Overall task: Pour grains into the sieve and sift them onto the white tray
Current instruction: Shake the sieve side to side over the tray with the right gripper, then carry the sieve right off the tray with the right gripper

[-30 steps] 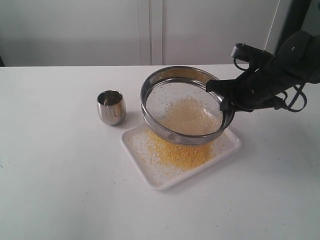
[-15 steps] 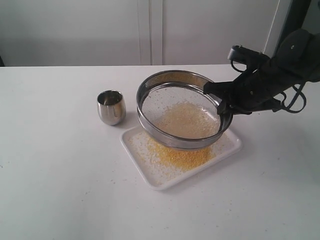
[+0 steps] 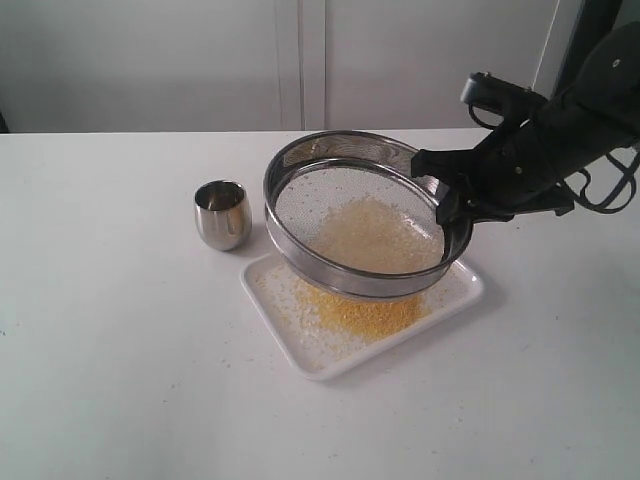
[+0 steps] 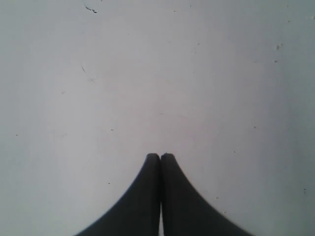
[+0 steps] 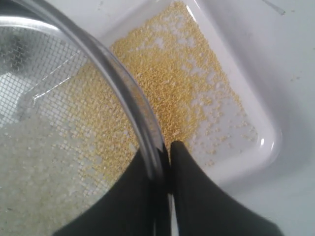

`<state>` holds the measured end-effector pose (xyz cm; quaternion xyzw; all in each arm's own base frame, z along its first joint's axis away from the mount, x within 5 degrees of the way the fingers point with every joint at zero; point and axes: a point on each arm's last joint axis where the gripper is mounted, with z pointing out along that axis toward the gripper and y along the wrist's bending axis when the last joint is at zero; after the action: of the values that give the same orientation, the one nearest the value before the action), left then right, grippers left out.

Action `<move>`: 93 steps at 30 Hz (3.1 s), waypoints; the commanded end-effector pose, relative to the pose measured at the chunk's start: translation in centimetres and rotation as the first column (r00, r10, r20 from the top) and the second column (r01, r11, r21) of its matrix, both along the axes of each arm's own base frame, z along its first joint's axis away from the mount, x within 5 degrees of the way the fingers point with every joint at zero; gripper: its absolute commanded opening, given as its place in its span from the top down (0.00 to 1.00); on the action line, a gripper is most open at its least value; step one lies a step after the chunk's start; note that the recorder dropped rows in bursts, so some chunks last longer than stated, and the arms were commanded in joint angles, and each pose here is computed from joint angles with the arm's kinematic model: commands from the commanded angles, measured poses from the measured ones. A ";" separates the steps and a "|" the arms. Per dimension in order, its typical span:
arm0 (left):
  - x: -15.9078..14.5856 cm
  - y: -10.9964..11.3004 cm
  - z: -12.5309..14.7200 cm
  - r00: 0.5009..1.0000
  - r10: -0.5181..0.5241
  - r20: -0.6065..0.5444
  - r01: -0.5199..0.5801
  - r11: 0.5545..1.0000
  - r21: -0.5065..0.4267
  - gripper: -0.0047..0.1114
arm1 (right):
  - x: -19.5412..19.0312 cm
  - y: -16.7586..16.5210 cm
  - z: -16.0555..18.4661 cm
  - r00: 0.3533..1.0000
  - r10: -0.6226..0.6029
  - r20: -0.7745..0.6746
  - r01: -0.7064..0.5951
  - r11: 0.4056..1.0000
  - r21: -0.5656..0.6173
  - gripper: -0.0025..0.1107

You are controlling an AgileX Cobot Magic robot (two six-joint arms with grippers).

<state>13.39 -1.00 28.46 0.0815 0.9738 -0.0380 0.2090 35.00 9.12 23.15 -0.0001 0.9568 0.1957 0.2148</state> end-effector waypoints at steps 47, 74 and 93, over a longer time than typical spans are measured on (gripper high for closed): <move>-0.2 0.0 -0.1 1.000 -0.004 -0.003 0.004 1.000 -0.002 0.96 | -6.4 -5.5 4.3 0.997 -0.077 0.023 0.078 0.995 -0.066 0.98; -0.2 0.0 -0.1 1.000 -0.004 -0.003 0.004 1.000 -0.002 0.96 | -1.7 -10.9 0.0 0.918 -0.387 0.082 0.391 0.919 -0.042 0.98; -0.2 0.0 -0.1 1.000 -0.004 -0.003 0.004 1.000 -0.002 0.96 | 6.2 -12.2 -2.7 0.817 -0.561 0.131 0.558 0.828 0.061 0.98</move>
<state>13.39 -1.00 28.46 0.0815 0.9738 -0.0380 0.2090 40.03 -2.56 20.35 0.2410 0.9148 0.1263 0.2986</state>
